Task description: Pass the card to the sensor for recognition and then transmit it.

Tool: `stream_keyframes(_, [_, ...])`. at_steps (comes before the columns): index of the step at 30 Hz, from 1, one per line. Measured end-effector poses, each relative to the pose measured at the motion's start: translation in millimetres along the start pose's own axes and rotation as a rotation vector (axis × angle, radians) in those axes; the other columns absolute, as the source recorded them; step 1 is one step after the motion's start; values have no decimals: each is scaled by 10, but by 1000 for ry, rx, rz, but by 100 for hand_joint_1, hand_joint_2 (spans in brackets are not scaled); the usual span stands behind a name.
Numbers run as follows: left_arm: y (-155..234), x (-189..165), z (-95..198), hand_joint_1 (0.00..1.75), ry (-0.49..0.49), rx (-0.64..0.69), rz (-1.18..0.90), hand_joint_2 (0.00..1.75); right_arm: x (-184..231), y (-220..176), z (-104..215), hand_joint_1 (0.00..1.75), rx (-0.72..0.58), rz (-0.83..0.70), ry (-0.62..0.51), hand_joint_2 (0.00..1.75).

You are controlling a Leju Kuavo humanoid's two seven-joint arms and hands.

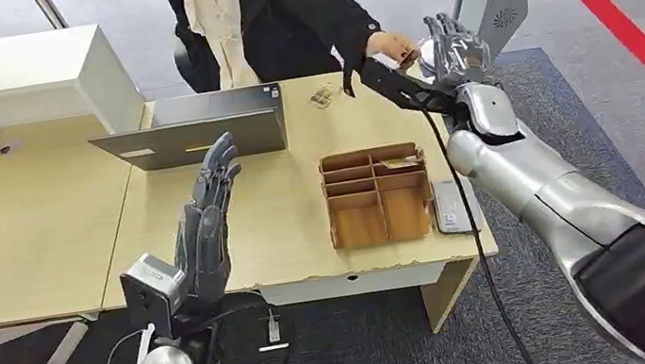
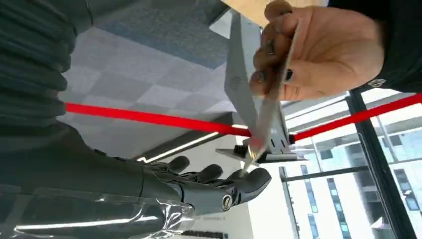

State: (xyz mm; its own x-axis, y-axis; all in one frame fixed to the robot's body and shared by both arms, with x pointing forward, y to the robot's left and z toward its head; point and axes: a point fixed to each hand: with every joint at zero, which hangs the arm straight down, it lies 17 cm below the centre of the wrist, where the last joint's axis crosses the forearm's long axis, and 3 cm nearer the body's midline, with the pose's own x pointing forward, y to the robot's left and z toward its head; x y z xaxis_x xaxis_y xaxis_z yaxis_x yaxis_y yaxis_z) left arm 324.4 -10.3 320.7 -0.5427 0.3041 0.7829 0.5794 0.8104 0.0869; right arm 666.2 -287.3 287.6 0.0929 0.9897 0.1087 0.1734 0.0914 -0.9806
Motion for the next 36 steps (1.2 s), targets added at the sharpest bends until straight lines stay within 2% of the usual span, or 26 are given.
stream_keyframes(4, [31, -23, 6, 0, 10, 15, -9, 0, 142, -47, 27, 0, -29, -167, -45, 175])
stream_keyframes(9, [50, -51, 55, 0, 31, 23, -22, 0, 323, 86, 173, 0, 18, -380, -68, 175])
stream_keyframes(14, [81, -51, 96, 0, 38, 40, -34, 0, 501, 240, 381, 0, 65, -526, -111, 175])
stream_keyframes(18, [82, -69, 163, 0, 53, 49, -36, 0, 610, 507, 688, 0, 111, -569, -151, 175])
stream_keyframes(25, [23, -89, 241, 0, 67, 28, -29, 0, 641, 761, 1085, 0, 147, -526, -190, 175])
stream_keyframes(31, [11, -90, 261, 0, 72, 27, -28, 0, 645, 786, 1298, 0, 76, -326, -249, 175])
stream_keyframes(36, [24, -93, 270, 0, 73, 36, -29, 0, 706, 744, 1397, 0, -7, -73, -316, 175])
